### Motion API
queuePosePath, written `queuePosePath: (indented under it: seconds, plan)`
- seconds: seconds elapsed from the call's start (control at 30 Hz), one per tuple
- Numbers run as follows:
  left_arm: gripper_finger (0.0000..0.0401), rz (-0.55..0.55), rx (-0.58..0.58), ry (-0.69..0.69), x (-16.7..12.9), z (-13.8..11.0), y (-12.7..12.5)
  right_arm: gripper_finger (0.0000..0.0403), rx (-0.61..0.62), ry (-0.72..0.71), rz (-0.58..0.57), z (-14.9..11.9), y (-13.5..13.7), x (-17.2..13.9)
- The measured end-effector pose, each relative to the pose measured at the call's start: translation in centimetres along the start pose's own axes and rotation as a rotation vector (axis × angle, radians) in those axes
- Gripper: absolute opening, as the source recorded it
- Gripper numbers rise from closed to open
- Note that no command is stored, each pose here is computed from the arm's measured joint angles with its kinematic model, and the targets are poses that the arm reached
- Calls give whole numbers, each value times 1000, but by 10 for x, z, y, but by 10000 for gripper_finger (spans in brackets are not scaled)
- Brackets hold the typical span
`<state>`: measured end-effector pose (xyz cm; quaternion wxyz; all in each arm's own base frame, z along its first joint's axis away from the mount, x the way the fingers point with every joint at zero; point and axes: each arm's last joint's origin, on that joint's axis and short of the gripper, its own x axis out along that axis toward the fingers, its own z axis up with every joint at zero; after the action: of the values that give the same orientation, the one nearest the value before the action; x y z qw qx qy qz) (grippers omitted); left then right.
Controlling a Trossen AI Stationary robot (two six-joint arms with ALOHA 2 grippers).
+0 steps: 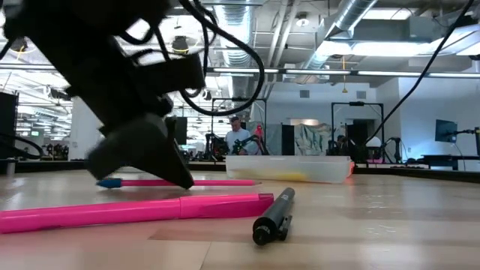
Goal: Pick & place school supplies into a supply box
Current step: Put the pink pencil into the supply box
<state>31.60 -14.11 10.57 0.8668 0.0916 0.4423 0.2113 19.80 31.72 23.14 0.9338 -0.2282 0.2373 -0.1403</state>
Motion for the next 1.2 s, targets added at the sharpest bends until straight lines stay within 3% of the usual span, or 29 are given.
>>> queuePosePath:
  seconds: [0.23, 0.57, 0.77, 1.2]
  plan:
    - [5, 88, 92, -56, 3, 19, 7, 122, -4, 12, 9, -1, 0, 0]
    - [4, 206, 337, -155, -8, 61, 10, 122, -25, 24, 13, -2, 0, 0]
    - [4, 209, 360, -146, 1, 79, 26, 122, -29, 25, 13, -2, 0, 0]
    - [4, 186, 369, -143, 16, 90, 44, 122, -40, 45, 27, -3, 0, -1]
